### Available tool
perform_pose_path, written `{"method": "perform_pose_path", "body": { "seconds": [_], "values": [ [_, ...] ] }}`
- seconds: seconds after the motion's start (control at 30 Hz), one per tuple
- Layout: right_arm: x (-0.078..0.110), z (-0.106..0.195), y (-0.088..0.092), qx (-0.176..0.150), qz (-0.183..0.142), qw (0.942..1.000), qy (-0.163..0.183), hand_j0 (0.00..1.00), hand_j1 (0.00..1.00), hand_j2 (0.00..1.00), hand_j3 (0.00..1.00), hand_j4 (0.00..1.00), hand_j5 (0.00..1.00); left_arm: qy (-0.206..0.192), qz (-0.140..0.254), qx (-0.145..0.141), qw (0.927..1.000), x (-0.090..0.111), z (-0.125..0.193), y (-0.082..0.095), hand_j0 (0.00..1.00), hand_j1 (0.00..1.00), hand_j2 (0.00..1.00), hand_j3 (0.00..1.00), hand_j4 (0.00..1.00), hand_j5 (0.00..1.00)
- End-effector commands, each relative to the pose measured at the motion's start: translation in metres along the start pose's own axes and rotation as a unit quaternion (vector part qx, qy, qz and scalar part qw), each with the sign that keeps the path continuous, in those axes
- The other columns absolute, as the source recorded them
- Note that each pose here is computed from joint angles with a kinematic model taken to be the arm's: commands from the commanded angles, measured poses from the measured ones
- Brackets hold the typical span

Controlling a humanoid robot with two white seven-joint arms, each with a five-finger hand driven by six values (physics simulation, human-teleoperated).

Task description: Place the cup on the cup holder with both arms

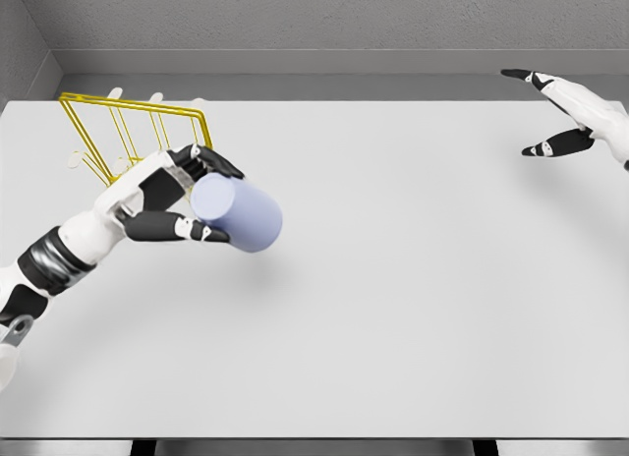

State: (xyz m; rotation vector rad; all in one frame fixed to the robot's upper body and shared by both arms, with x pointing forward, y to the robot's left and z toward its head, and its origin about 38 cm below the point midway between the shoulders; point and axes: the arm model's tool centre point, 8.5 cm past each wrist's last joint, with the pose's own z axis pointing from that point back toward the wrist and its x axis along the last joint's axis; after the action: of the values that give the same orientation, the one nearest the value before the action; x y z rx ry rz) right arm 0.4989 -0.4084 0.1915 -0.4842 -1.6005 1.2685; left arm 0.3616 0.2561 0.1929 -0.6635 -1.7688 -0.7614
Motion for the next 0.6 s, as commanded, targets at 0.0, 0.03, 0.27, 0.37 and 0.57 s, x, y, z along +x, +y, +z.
{"method": "perform_pose_path", "body": {
  "seconds": [0.0, 0.03, 0.27, 0.37, 0.57],
  "values": [
    [0.000, 0.001, -0.002, -0.003, -0.002, 1.0000, 0.000, 1.00, 1.00, 1.00, 1.00, 1.00, 1.00, -0.004, -0.001, 0.008, 1.0000, 0.007, 0.004, 0.009, 0.39, 0.39, 0.39, 0.39, 0.39, 0.39],
    [-0.001, 0.002, -0.002, -0.003, -0.001, 1.0000, 0.002, 1.00, 1.00, 1.00, 1.00, 1.00, 1.00, -0.005, -0.003, 0.009, 0.9999, 0.008, 0.004, 0.009, 0.39, 0.39, 0.39, 0.39, 0.39, 0.39],
    [0.001, -0.001, 0.000, -0.003, -0.004, 1.0000, -0.002, 1.00, 1.00, 1.00, 1.00, 1.00, 1.00, -0.009, -0.009, 0.016, 0.9998, 0.018, 0.006, 0.020, 0.39, 0.39, 0.39, 0.39, 0.39, 0.39],
    [0.000, 0.000, -0.001, -0.003, -0.003, 1.0000, -0.001, 1.00, 1.00, 1.00, 1.00, 1.00, 1.00, -0.012, -0.012, 0.022, 0.9996, 0.023, 0.008, 0.026, 0.38, 0.38, 0.38, 0.38, 0.38, 0.38],
    [0.001, -0.001, 0.000, -0.003, -0.004, 1.0000, -0.002, 1.00, 1.00, 1.00, 1.00, 1.00, 1.00, -0.015, -0.028, 0.026, 0.9992, 0.034, 0.010, 0.036, 0.38, 0.38, 0.38, 0.38, 0.38, 0.38]
  ]
}}
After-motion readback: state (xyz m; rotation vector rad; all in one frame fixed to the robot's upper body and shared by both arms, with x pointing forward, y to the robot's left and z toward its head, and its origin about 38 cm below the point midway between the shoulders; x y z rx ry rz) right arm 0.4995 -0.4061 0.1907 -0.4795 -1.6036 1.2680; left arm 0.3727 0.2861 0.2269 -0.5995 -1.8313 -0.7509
